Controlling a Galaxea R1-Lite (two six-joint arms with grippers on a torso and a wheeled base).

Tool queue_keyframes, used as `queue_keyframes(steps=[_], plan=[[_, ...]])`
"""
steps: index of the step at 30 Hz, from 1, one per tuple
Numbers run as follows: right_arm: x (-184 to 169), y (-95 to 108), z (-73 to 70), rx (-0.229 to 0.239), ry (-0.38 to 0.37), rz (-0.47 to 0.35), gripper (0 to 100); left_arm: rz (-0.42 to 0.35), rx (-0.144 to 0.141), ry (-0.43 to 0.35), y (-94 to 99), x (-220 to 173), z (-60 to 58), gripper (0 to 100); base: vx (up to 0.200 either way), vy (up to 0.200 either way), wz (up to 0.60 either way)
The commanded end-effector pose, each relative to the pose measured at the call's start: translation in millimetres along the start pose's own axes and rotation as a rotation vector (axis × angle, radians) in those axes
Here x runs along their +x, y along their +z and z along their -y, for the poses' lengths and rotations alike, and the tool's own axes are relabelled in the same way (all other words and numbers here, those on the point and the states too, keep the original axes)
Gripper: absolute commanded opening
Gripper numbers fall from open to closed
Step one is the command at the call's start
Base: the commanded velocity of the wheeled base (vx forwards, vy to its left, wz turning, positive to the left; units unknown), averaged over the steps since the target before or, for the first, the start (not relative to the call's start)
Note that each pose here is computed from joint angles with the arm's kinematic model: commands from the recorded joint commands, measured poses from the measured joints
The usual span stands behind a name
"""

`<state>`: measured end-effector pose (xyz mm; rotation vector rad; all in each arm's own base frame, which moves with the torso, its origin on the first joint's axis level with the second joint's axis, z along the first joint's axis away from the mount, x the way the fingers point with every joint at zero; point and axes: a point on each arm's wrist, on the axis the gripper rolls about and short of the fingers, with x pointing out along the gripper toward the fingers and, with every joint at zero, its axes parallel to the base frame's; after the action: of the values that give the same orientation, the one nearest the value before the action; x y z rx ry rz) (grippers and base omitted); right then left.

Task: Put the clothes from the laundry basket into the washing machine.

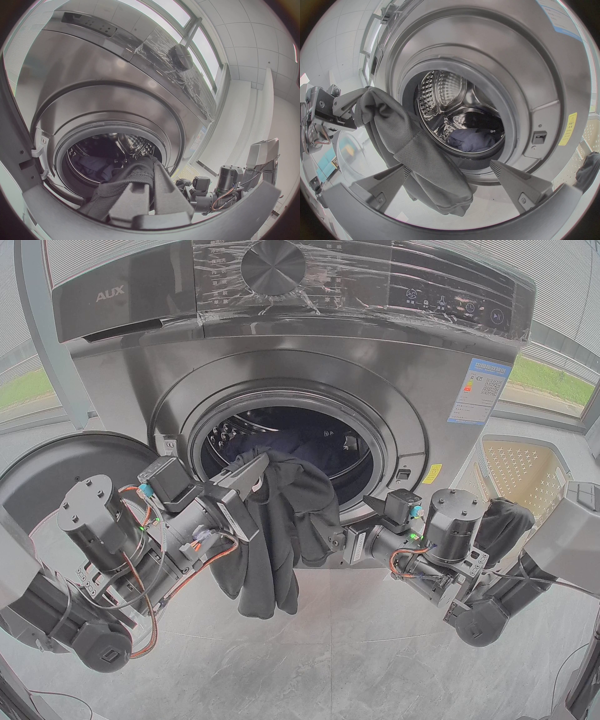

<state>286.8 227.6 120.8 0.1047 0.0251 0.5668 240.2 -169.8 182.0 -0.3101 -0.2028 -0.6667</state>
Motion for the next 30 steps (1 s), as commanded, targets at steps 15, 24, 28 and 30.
queue_keyframes(steps=[15, 24, 28, 30], plan=[[-13.5, -10.6, -24.7, -0.005, 0.075, -0.044, 100, -0.004, 0.000, 0.006, -2.0, 1.2, -1.4, 0, 0.000, 0.000, 0.00], [7.3, 8.0, -29.2, 0.009, 0.097, 0.047, 100, -0.006, 0.000, 0.007, -1.2, -1.0, -1.1, 0, 0.000, 0.000, 0.00], [18.3, 5.4, -29.1, 0.008, 0.093, 0.058, 100, -0.004, 0.000, 0.006, -0.3, -2.0, -0.9, 0, 0.000, 0.000, 0.00], [26.1, 0.1, -29.9, 0.010, 0.093, 0.060, 100, -0.001, 0.000, 0.005, 0.5, -2.5, -0.7, 0, 0.000, 0.000, 0.00]])
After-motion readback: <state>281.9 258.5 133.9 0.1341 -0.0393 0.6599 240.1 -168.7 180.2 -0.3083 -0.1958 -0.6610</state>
